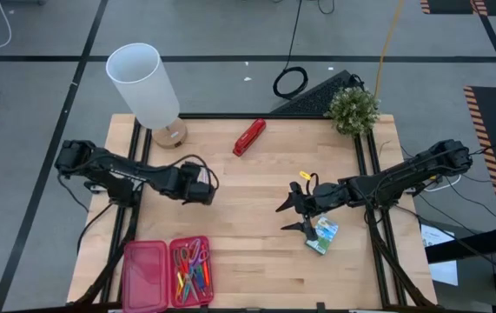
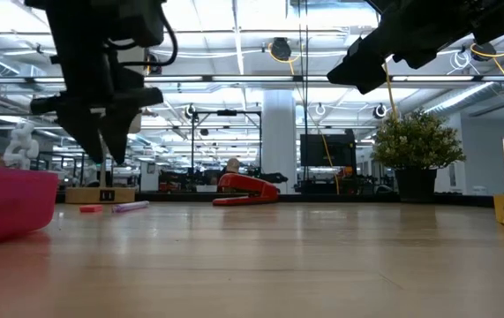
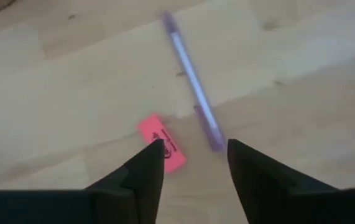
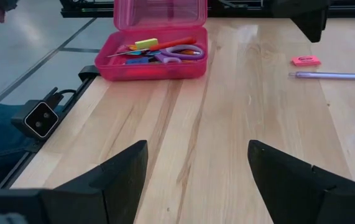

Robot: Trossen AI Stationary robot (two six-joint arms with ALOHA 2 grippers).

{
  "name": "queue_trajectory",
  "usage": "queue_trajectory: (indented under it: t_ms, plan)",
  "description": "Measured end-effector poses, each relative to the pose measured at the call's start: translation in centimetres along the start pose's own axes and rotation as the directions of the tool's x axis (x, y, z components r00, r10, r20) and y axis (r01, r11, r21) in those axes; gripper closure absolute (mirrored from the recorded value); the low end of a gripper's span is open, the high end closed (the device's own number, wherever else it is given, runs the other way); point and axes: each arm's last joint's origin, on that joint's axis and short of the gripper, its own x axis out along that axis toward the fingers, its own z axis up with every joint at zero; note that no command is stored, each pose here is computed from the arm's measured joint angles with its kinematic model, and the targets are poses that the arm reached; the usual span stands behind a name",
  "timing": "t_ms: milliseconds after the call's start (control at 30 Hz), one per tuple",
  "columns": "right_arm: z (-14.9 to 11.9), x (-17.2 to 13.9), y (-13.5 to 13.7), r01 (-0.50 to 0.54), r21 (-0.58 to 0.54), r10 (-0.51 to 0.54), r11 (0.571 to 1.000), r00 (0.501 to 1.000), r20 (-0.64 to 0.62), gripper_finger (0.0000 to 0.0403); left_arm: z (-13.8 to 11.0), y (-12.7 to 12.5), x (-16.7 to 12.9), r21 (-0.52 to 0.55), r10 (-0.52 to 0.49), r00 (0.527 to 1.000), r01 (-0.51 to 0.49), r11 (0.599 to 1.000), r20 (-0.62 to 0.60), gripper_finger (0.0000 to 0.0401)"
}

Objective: Pack school essentials
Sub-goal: Put the pink eraser into the red supply box

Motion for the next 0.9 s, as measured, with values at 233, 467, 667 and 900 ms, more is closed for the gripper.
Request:
queue_trajectory:
  t_ms: [233, 467, 667, 900]
  plan:
    - [0.0, 0.0, 0.0, 0.0, -0.009, 0.0, 1.0, 1.0, 0.0, 0.0133, -2.0, 1.0, 2.2, -0.185, 0.004, 1.0, 0.0, 0.983, 0.023, 0.019]
    - [0.0, 0.0, -0.1, 0.002, -0.047, -0.002, 0.999, 1.0, 0.003, 0.0133, -3.1, 2.4, 4.1, -0.332, 0.042, 0.999, -0.032, 0.943, 0.022, 0.0167]
    - [0.5, 0.0, 0.0, 0.001, -0.074, 0.003, 0.997, 0.999, 0.05, 0.0133, -3.4, 2.6, 4.9, -0.352, 0.011, 0.999, 0.008, 0.936, 0.051, 0.0167]
    - [0.5, 0.0, 0.0, 0.001, -0.083, 0.003, 0.997, 0.999, 0.054, 0.0133, -3.4, 2.5, 5.2, -0.343, 0.0, 0.997, 0.027, 0.939, 0.078, 0.0167]
